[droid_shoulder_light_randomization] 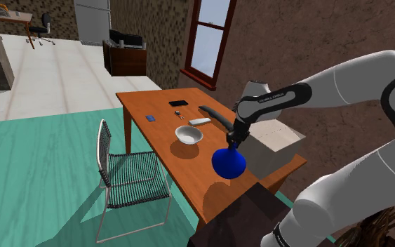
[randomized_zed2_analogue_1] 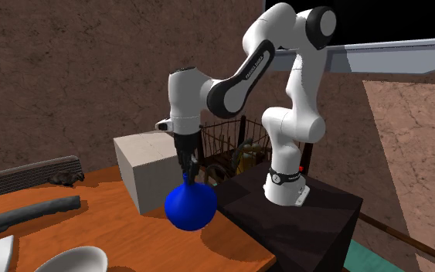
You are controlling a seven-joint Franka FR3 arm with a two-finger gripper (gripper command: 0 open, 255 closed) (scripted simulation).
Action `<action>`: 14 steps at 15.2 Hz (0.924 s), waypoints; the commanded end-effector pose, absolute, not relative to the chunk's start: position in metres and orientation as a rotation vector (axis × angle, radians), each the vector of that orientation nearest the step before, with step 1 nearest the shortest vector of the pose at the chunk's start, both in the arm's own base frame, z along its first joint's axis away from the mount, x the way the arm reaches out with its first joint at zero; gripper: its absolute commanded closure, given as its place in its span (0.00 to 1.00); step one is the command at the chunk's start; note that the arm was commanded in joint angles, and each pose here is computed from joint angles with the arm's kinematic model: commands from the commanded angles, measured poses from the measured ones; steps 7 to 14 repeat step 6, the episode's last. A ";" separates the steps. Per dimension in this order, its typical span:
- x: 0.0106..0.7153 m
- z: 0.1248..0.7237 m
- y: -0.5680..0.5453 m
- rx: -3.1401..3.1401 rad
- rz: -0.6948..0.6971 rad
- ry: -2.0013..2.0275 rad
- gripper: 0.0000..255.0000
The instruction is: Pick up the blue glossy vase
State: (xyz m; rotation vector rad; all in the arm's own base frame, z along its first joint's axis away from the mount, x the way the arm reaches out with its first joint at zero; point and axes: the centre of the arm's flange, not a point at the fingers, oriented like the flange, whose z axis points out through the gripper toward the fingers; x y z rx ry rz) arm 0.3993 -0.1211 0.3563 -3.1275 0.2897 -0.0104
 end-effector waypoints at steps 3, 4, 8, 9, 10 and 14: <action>0.399 0.378 -0.121 -3.128 -0.011 0.290 1.00; 0.399 0.383 -0.121 -3.128 -0.011 0.290 1.00; 0.399 0.384 -0.121 -3.128 -0.011 0.290 1.00; 0.399 0.384 -0.121 -3.128 -0.011 0.290 1.00; 0.399 0.384 -0.121 -3.128 -0.011 0.290 1.00; 0.399 0.384 -0.121 -3.128 -0.011 0.290 1.00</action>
